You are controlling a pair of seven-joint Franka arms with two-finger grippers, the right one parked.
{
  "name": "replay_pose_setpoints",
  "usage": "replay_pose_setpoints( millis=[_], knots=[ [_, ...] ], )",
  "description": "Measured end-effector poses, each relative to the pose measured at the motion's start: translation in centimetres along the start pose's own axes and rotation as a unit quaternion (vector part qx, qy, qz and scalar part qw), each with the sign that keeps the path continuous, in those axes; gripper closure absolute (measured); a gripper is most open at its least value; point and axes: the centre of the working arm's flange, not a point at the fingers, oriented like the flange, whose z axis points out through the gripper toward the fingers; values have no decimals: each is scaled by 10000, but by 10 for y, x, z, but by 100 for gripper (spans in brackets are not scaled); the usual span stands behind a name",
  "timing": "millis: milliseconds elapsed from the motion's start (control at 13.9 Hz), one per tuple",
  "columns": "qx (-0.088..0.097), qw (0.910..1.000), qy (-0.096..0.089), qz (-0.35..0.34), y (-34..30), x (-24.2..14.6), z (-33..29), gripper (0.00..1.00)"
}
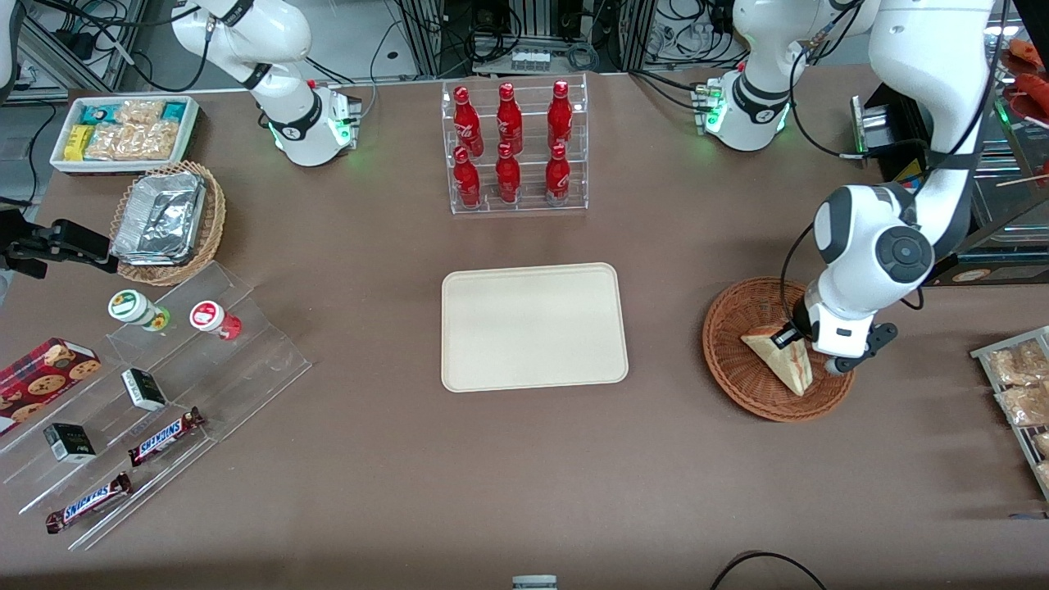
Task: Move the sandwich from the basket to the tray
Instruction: 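Close the left gripper on the sandwich and lift it from the basket, then carry the held sandwich with the left gripper over the cream tray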
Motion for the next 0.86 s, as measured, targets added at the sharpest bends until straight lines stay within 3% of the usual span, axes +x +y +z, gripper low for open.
replay_pose_setpoints(
  millis=[216,504,648,864],
  knots=[
    [218,9991,-46,360,36,0,-73,85],
    [206,9936,8,1107,109,-41,-167,85],
    [145,9882,57,1526,149,-77,-178,85],
    [233,9772,-75,2107,209,-142,-150,85]
  ],
)
